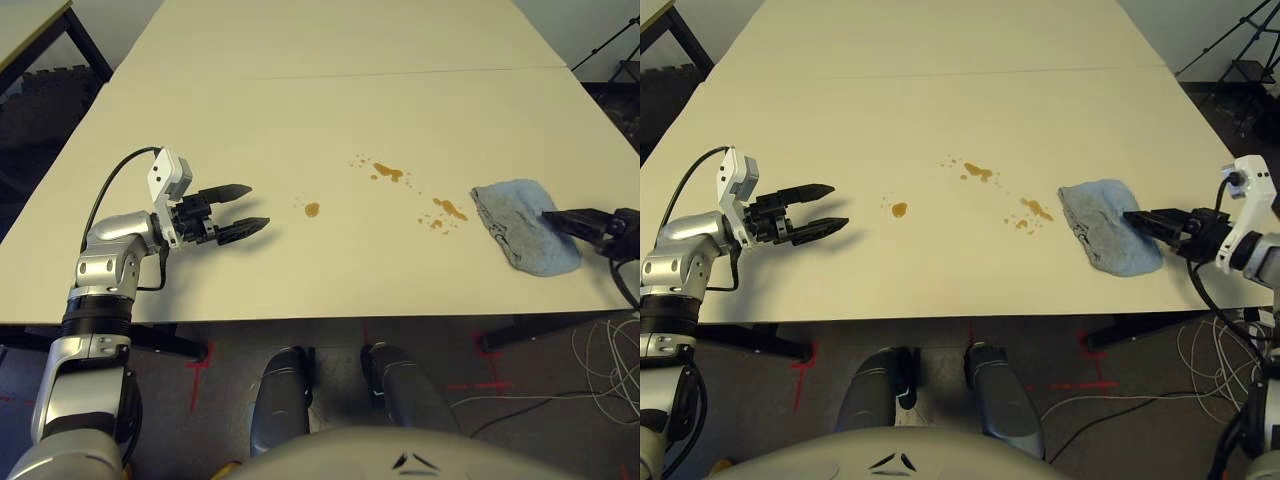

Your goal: Wipe the water off the table with a rag.

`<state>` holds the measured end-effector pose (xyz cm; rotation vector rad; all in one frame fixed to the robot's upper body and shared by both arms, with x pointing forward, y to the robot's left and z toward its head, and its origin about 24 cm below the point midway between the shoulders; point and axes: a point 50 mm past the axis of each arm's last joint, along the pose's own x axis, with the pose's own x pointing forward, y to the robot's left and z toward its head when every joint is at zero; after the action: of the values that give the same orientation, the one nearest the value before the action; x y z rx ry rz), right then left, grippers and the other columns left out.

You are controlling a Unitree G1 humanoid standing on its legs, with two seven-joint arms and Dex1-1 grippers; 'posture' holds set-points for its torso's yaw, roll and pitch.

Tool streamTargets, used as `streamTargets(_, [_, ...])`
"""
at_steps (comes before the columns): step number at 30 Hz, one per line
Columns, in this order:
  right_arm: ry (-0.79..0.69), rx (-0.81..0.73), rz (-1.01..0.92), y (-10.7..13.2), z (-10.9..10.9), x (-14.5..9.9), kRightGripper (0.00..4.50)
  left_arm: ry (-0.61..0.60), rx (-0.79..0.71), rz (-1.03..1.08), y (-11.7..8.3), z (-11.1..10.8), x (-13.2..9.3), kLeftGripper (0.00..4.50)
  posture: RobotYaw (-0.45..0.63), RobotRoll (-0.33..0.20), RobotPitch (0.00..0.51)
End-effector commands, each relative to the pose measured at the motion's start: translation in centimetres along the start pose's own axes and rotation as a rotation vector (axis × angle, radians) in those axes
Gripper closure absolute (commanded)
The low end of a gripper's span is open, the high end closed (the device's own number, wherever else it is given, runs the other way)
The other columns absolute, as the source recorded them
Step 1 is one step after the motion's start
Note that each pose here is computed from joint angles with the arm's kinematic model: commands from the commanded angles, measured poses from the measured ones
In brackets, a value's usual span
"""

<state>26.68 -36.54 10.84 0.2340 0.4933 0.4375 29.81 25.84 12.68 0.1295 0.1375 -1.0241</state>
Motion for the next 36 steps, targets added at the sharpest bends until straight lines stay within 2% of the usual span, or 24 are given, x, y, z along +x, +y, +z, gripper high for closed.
streamTargets(1, [0.037,0.004,0.010,0.0,-0.6,0.6,0.03,0.018,0.009,-0.001,-0.3,-0.1,-0.1,0.00,-0.14,0.000,0.152])
streamTargets(11, [0.147,0.019,0.139,1.7,-2.0,2.4,0.03,0.021,0.004,0.009,-0.6,-0.4,-0.2,0.00,-0.14,0.000,0.160])
streamTargets(17, [0.155,0.005,0.095,1.6,-2.4,2.7,0.03,0.022,0.006,0.014,-0.5,-0.4,-0.2,0.00,-0.14,0.000,0.159])
streamTargets(19, [0.144,0.003,0.048,1.3,-2.4,2.8,0.40,0.021,0.009,0.016,-0.4,-0.3,-0.1,0.00,-0.14,0.000,0.158])
streamTargets(21, [0.145,0.005,0.028,1.1,-2.3,2.8,0.95,0.020,0.011,0.017,-0.4,-0.3,-0.1,0.00,-0.14,0.000,0.158])
streamTargets(28, [0.128,0.005,0.055,1.5,-1.7,2.5,3.66,0.019,0.015,0.019,-0.3,-0.3,0.0,0.00,-0.15,0.000,0.153])
streamTargets(30, [0.108,0.024,0.071,1.8,-1.3,2.4,4.26,0.020,0.016,0.021,-0.2,-0.3,0.0,0.00,-0.15,0.000,0.152])
streamTargets(36, [0.054,0.132,0.065,2.9,-0.3,2.6,4.38,0.021,0.019,0.026,-0.2,-0.4,0.0,0.00,-0.15,0.000,0.149])
